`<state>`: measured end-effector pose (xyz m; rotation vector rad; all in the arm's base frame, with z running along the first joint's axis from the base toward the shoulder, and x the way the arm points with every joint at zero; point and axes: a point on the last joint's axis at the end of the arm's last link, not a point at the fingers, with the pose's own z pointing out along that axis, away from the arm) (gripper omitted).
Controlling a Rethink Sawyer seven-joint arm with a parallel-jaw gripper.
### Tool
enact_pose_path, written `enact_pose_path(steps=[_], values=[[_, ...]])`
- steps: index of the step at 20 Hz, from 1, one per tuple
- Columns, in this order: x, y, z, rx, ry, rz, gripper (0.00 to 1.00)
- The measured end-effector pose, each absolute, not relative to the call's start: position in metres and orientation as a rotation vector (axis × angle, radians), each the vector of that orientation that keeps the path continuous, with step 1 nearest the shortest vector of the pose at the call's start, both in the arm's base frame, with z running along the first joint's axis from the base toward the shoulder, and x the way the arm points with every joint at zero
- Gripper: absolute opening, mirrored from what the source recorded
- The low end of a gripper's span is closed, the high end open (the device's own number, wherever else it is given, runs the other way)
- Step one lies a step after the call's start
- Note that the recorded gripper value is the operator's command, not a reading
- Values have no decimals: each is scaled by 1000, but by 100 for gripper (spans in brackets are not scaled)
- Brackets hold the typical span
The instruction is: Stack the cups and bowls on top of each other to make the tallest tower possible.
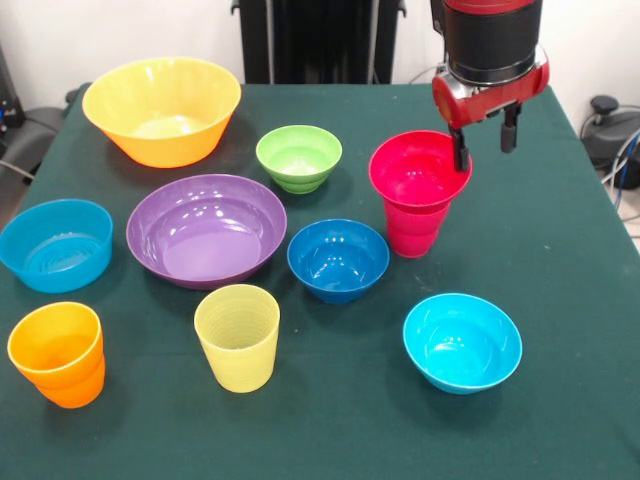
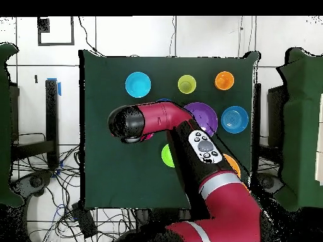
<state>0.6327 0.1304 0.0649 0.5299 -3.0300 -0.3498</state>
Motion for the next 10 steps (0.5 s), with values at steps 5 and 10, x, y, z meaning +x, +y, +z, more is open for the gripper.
enact_pose_path(steps=[5,10], values=[[635,127,63,562,-3039,-320,100],[640,124,59,579,-3048,-301,100]])
